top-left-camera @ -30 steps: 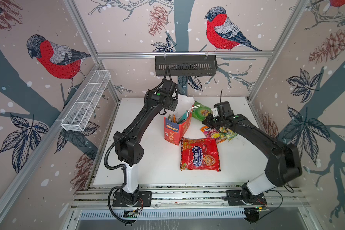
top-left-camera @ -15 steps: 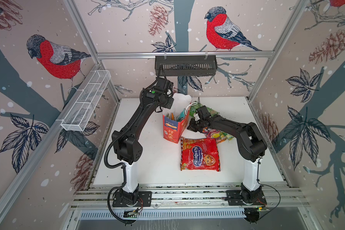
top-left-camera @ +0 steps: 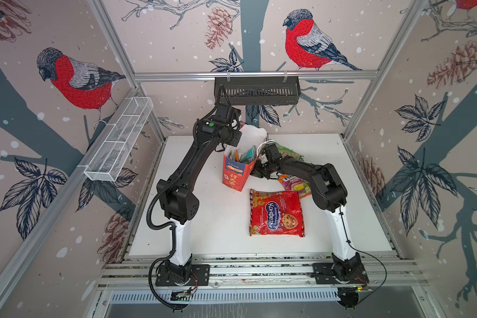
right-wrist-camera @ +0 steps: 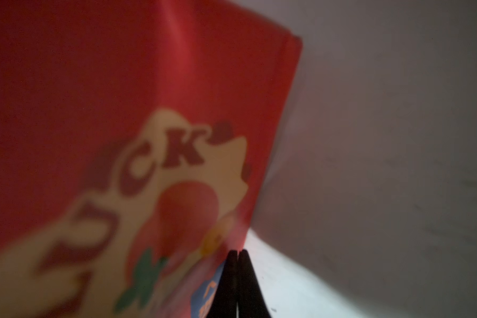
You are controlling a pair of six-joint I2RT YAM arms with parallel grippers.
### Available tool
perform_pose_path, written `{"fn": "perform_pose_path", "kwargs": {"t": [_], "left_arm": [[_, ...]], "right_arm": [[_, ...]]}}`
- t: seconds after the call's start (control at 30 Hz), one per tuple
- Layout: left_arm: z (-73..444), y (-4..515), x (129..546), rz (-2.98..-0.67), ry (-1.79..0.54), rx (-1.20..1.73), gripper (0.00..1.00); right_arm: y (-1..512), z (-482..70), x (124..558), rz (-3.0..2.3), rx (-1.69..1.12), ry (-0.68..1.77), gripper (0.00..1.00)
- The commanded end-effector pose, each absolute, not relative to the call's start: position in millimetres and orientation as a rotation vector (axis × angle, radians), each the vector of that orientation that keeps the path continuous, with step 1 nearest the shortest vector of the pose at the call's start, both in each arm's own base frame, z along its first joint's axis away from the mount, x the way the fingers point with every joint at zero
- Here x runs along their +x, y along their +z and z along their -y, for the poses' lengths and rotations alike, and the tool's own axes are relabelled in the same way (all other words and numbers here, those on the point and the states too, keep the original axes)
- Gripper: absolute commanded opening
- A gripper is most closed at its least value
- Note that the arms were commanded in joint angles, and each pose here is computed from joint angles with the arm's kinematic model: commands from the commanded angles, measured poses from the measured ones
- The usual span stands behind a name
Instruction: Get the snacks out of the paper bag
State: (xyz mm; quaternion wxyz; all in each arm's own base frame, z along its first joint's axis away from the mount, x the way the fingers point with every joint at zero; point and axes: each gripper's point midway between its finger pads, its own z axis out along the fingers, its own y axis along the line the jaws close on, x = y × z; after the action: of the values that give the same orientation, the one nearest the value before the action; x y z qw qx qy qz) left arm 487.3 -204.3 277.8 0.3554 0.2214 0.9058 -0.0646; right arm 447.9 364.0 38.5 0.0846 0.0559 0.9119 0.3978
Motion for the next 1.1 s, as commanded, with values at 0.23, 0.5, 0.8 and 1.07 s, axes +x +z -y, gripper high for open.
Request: {"fn": "perform_pose_path", "kwargs": {"t": [0.23,0.5,0.8,1.07], "left_arm": [[236.4,294.1,493.2,-2.245,-0.292,0.593,0.00],[261.3,275.6,485.8,-2.259,-0.214,0.633,0.00],[280.5,261.8,483.6,-2.276,-0.261,0.624,0.00],[293.6,261.4,485.0,-2.257,-0.261,0.622,0.00]], "right_arm": [[49.4,-429.9,454.2,-2.662,0.015,1.543,0.07],[55.7,-336.1,434.5,-2.727,0.073,1.314,0.13],[107.0,-199.6,434.9,-2.662,0.276,0.895,0.19],[241.7,-176.3,458.5,-2.343,0.140,0.876,0.36]]}}
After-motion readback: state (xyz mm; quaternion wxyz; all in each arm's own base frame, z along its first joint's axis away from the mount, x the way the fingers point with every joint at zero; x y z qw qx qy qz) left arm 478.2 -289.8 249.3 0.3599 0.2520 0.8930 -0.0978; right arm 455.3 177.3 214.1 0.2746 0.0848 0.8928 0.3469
